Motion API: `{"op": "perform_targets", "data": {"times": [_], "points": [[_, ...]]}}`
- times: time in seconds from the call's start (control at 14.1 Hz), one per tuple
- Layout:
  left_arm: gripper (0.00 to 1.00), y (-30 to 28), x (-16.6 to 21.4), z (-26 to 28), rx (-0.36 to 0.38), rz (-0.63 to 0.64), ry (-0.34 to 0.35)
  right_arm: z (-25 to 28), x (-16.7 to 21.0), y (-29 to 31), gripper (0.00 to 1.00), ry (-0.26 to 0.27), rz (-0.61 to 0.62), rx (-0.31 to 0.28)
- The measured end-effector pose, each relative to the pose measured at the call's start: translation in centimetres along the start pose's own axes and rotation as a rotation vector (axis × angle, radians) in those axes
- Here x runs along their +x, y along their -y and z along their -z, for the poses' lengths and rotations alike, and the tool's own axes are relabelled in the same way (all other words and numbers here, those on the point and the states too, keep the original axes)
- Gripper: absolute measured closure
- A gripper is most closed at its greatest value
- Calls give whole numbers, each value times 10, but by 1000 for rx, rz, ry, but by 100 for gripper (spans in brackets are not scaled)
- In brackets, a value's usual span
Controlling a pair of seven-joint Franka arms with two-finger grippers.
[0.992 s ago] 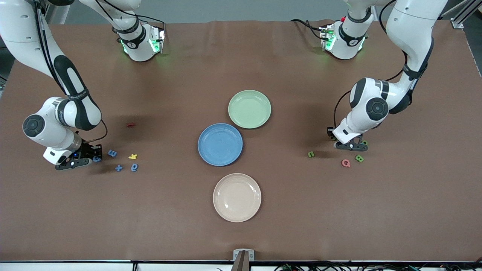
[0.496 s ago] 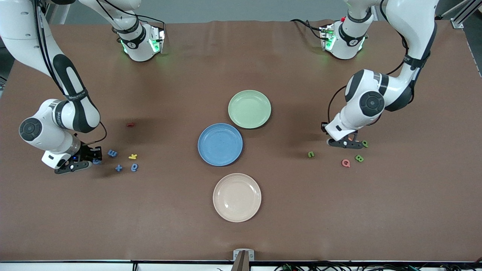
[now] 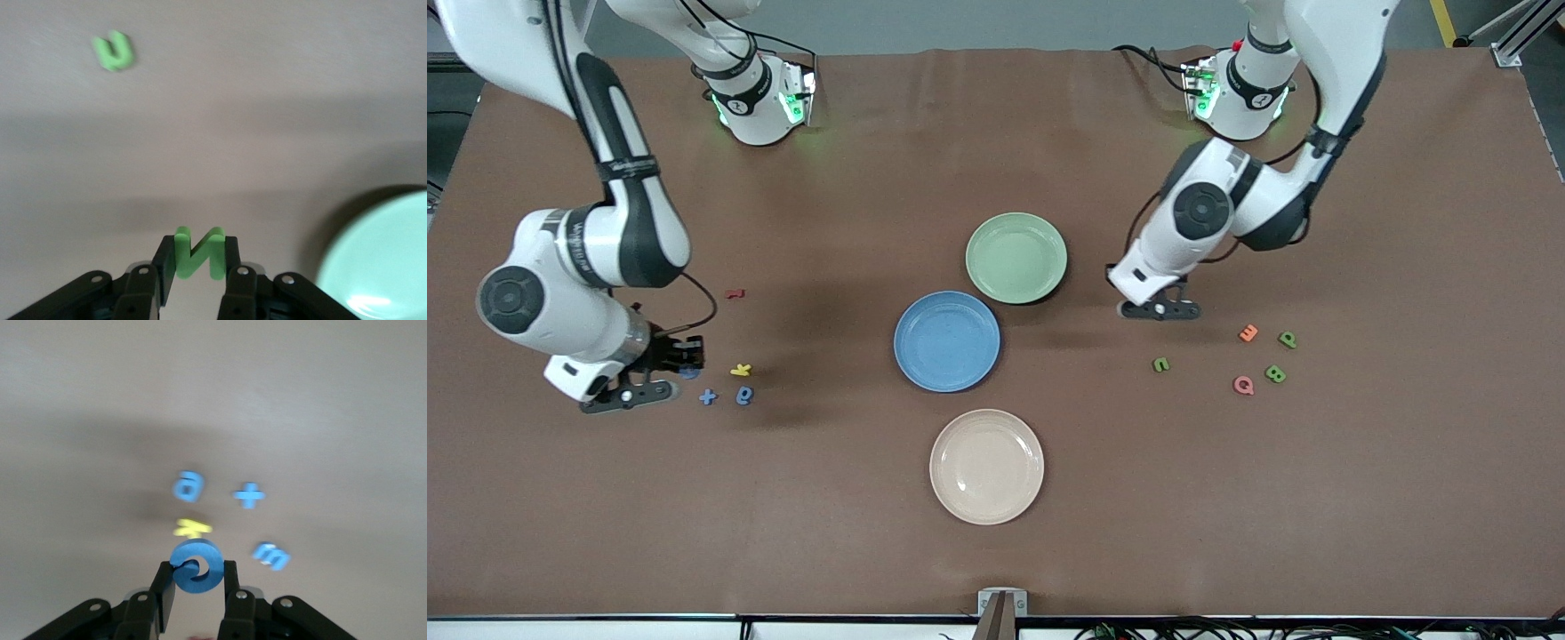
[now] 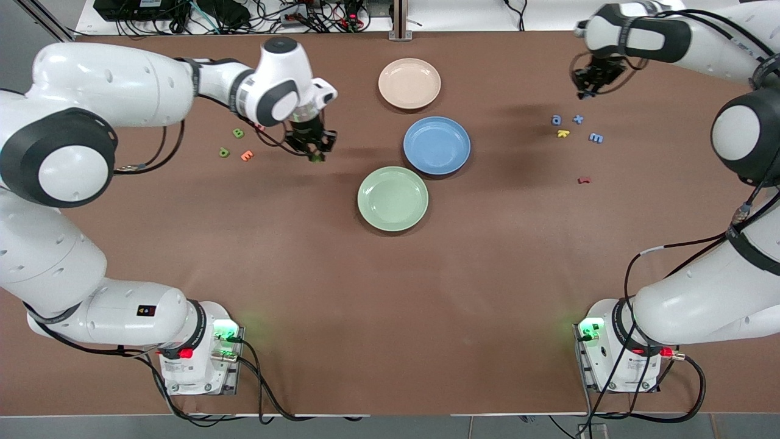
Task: Sort letters by color into matching plates
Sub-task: 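Drop the N on the green plate while the right gripper drops c on blue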
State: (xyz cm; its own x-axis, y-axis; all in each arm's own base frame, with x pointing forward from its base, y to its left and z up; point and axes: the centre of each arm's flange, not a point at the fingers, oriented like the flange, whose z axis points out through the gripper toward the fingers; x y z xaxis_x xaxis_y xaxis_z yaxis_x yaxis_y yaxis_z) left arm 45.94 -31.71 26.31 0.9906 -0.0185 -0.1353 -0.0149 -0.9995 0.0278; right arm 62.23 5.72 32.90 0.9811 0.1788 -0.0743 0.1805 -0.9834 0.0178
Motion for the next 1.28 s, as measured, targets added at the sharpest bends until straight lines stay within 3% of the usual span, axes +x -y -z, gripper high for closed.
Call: {"op": "perform_targets", "data": {"times": [0.42,0.64,0.85,0.92,1.28], "points": [[67,-108,-53,-21,-18,183,27,6,-14,209,66,-14,-90,-8],[67,-135,-67,-43,-54,250,36,-4,-33,291,66,-33,-79,43],[62,-147,-73,-56,-69,312,47,-43,-35,326,66,-38,-79,96],[57,-146,-70,-55,-71,321,46,-59,-35,334,66,-39,-77,101],[10,-105,-16,-33,-108,398,10,-106,-37,354,66,-52,-58,98]]}}
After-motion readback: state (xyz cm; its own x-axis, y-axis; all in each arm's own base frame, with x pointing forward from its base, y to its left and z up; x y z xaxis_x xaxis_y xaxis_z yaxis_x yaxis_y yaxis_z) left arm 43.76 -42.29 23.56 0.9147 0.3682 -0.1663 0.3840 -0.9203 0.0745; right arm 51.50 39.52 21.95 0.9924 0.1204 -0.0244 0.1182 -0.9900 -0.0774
